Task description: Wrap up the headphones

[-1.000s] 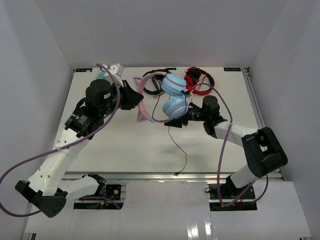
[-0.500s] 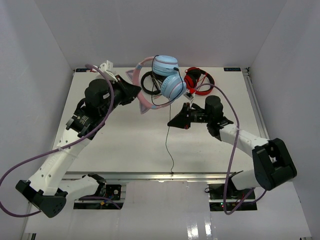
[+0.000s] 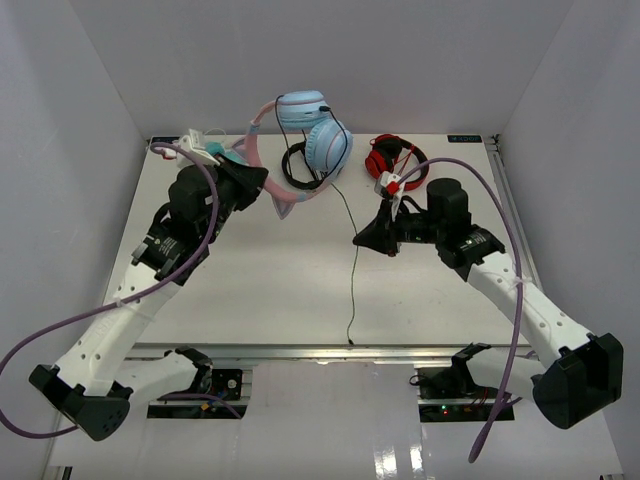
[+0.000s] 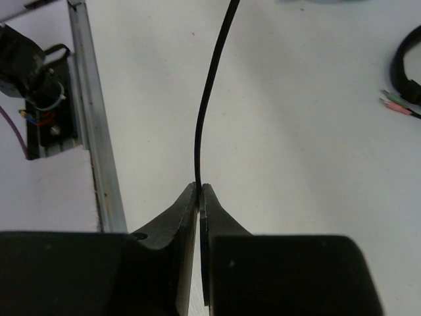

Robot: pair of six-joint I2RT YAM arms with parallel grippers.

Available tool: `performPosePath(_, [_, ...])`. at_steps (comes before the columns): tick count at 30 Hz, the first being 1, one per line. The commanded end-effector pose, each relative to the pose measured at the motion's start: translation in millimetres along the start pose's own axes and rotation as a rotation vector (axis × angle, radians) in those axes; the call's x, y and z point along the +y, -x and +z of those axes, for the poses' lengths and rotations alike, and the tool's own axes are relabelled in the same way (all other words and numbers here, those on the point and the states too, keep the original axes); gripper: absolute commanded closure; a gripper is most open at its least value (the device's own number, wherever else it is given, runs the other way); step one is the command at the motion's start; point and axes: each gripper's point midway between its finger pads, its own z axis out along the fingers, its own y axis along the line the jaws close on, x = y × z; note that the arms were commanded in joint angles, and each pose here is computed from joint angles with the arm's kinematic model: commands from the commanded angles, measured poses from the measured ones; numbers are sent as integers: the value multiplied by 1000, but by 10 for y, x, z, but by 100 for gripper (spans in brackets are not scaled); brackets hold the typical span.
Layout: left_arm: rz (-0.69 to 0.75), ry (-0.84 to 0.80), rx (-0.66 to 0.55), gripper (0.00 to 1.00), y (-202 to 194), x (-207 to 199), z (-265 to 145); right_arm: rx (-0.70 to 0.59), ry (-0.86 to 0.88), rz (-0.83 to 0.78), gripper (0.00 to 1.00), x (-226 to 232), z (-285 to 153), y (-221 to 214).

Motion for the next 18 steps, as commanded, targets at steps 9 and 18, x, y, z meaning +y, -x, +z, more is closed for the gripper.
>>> performPosePath(9, [-167,25,-214,100,437,-130,187,102,-206,-329,92,-286,-321,376])
performPosePath(18, [55,227,-244,100,291,288,641,371,-492,-670,92,-691,-473,281])
